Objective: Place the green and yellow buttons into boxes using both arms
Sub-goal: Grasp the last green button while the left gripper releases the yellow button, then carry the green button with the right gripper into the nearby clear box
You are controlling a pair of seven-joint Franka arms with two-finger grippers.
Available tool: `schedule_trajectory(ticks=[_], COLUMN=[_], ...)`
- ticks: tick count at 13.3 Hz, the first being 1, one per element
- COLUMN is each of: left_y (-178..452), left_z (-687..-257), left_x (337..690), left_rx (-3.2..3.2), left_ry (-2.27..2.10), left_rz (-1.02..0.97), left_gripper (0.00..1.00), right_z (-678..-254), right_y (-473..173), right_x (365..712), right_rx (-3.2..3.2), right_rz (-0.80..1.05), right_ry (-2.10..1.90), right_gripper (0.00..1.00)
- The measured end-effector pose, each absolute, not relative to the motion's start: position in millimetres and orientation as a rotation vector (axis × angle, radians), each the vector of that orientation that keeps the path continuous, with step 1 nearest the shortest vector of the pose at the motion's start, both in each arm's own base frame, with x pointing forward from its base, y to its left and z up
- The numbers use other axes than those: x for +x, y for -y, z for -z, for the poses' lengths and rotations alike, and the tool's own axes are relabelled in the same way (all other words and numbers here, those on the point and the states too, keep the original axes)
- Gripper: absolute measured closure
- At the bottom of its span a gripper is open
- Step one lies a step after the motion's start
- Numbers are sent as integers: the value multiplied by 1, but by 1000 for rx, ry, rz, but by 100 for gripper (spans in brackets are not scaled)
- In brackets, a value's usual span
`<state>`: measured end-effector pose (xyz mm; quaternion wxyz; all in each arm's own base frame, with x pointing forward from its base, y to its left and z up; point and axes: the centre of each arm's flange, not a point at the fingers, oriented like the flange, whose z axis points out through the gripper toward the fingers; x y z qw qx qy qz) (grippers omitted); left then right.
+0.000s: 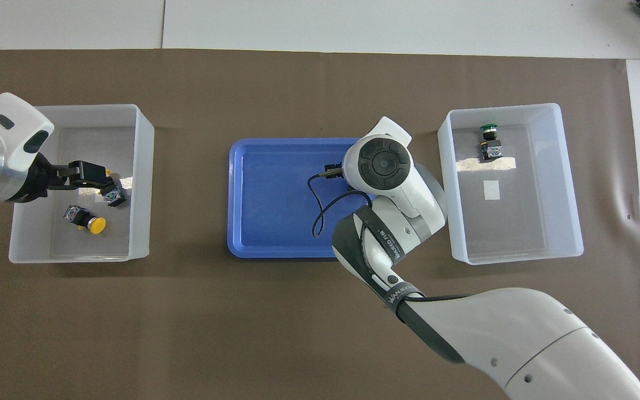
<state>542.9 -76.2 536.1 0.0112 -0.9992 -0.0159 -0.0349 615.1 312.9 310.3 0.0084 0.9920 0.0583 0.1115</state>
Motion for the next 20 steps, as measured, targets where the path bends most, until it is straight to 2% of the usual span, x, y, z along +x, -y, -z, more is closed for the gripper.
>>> schedule_trajectory(ticks=[3, 4, 5, 8, 10, 12, 14, 18, 20], left_y=[111, 107, 101, 91, 88, 83, 74, 60, 60], left_z=[-555, -566, -580, -623, -644, -652, -649, -632, -631], left_x=[530, 527, 523, 515, 511, 512, 516, 529, 530], left_rx=[-3102, -3093, -3088, -3088, -3086, -3083, -3082, -3083, -3081], left_ry=[-224, -282, -308, -312, -336, -364, -370, -388, -408], left_rz=[160, 176, 177, 162, 136, 122, 112, 59, 55], left_gripper=[0, 0, 0, 0, 0, 0, 0, 0, 0], right_z=[-306, -303, -300, -297, -300, -318, -356, -446, -461], right_y=[-314, -315, -314, -315, -315, -313, -298, -227, -185], right_x=[613, 612, 611, 610, 611, 613, 618, 620, 625], right_rx=[3106, 3108, 3108, 3110, 3115, 3119, 3108, 3048, 3023], right_rz=[-367, -369, -362, -357, -369, -406, -442, -419, -398], right_ry=[-191, -194, -194, -180, -156, -141, -97, 6, -2], right_gripper=[19, 22, 30, 34, 59, 59, 59, 59, 59])
